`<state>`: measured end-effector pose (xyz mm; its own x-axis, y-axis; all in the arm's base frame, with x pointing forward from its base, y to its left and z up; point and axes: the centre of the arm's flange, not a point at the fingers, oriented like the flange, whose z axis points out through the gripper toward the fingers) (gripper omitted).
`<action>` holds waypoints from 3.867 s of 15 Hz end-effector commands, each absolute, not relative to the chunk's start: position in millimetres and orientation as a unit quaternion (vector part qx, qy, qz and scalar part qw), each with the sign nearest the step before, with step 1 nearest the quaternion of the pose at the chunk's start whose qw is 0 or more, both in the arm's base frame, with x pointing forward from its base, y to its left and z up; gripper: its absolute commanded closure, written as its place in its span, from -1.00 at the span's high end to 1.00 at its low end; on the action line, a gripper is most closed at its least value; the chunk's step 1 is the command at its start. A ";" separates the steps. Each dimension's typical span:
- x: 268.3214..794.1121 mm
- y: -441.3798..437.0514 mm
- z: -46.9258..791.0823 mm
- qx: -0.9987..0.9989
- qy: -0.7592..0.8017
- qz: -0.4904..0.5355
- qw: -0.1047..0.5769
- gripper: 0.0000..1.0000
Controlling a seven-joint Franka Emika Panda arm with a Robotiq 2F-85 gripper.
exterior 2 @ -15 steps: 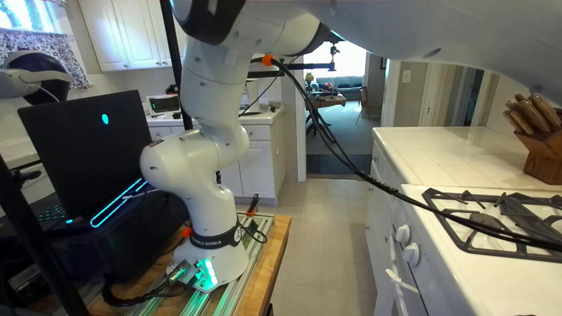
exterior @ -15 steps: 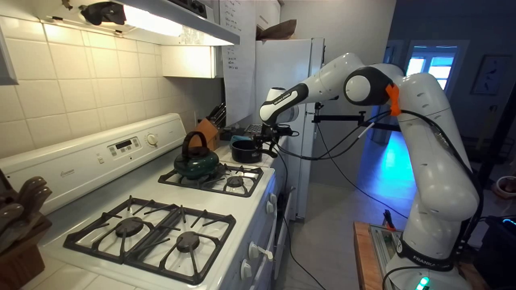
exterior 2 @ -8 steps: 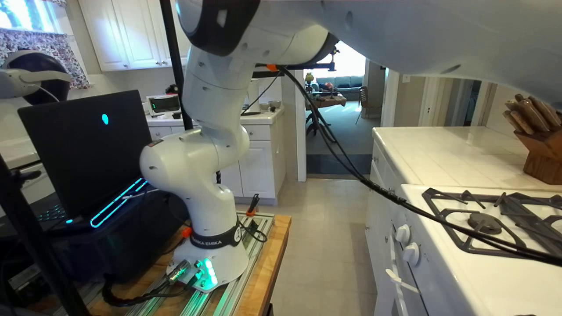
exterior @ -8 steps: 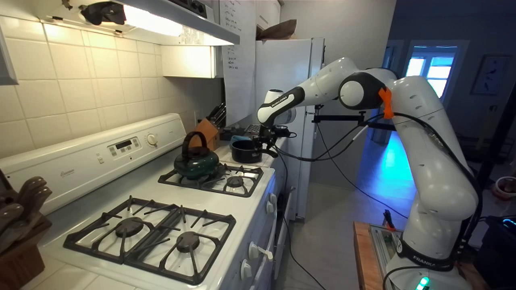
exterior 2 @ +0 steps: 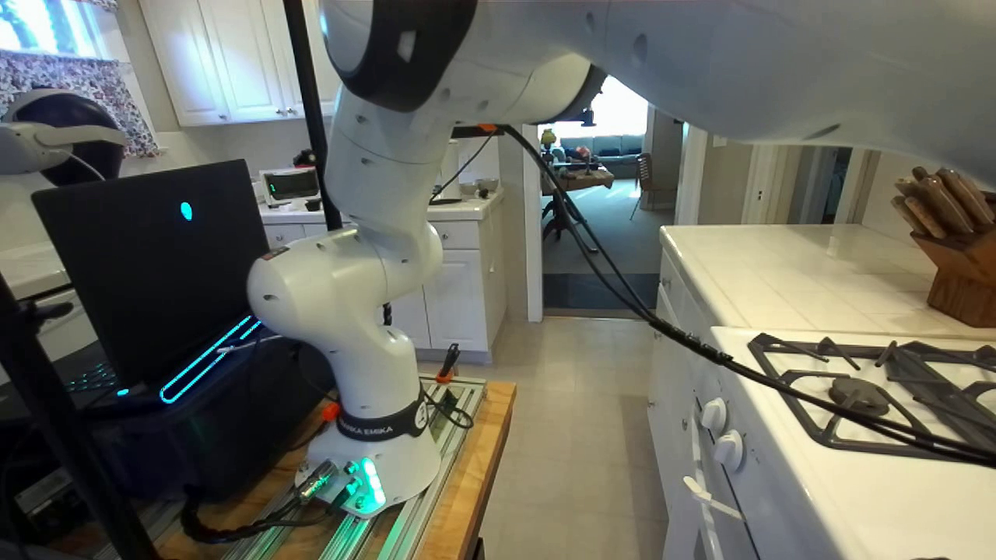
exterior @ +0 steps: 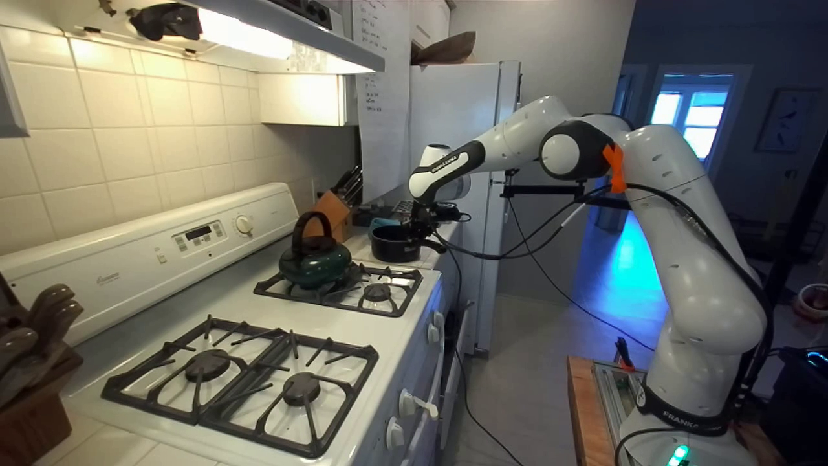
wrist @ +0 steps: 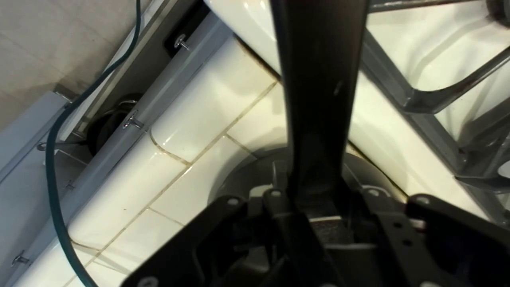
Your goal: Put the pot on the stove
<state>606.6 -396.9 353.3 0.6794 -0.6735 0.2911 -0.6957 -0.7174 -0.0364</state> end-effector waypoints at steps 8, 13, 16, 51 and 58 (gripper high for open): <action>607.1 -377.6 377.9 0.903 -0.387 0.184 0.015 -0.84; 612.3 -356.6 387.5 0.907 -0.374 0.191 0.018 -0.84; 613.8 -344.1 388.9 0.910 -0.369 0.189 0.017 -0.84; 590.5 -210.5 394.9 0.927 -0.358 0.110 -0.025 -0.84; 587.7 -189.4 397.5 0.929 -0.358 0.090 -0.035 -0.84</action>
<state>596.5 -212.2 386.1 0.7268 -0.6695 0.1534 -0.6583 -0.7427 -0.1224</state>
